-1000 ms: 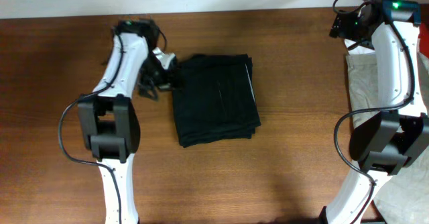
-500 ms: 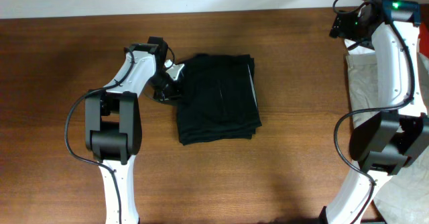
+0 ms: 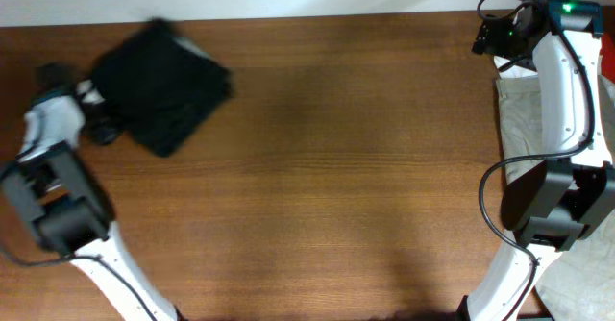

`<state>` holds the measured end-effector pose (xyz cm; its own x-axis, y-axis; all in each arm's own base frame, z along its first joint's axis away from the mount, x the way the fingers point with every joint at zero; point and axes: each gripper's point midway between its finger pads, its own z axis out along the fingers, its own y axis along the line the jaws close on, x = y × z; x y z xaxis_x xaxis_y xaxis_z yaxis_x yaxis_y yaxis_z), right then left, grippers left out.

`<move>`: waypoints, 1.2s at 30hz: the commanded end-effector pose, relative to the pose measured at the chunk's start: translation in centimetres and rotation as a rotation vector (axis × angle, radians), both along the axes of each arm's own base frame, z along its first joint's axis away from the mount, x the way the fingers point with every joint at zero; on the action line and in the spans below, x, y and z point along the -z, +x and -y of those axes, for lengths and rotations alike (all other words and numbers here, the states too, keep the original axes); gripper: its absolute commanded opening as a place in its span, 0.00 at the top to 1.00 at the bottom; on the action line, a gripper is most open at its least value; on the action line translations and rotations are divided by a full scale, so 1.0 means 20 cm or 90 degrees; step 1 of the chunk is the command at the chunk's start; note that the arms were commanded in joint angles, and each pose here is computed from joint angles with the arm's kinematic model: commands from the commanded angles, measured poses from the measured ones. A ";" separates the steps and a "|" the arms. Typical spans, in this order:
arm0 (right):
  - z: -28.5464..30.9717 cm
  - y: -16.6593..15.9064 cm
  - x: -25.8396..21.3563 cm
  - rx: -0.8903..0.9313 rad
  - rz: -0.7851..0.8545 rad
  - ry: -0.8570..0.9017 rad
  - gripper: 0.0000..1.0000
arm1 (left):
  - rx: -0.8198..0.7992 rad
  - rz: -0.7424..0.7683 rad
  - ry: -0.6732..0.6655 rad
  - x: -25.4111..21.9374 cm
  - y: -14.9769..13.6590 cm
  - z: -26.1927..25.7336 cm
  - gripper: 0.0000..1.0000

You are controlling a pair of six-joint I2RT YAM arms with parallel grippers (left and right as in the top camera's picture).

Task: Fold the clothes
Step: 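Drag the folded shorts to the far left corner of the table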

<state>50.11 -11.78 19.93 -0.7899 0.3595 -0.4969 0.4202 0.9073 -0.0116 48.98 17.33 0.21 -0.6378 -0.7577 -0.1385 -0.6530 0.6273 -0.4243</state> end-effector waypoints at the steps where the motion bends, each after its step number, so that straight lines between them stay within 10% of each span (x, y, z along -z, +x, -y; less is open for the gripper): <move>1: 0.00 0.00 -0.05 0.006 0.014 -0.007 0.01 | -0.188 -0.058 0.026 0.08 -0.29 -0.51 0.99; 7: 0.00 0.00 -0.05 0.006 0.014 -0.007 0.01 | -0.254 -0.046 -0.029 0.07 -0.43 -0.67 0.99; 17: 0.00 0.00 -0.05 0.006 0.014 -0.007 0.01 | -0.208 0.025 0.013 0.04 0.03 -0.31 0.99; 31: 0.00 0.00 -0.05 0.006 0.014 -0.007 0.01 | -0.138 0.096 0.161 0.14 0.16 -0.47 0.92; 34: 0.00 0.00 -0.05 0.006 0.014 -0.007 0.01 | -0.117 0.090 0.176 0.15 0.15 -0.48 0.34; 36: 0.00 0.00 -0.05 0.006 0.014 -0.007 0.01 | -0.115 0.078 0.171 0.14 0.13 -0.47 0.24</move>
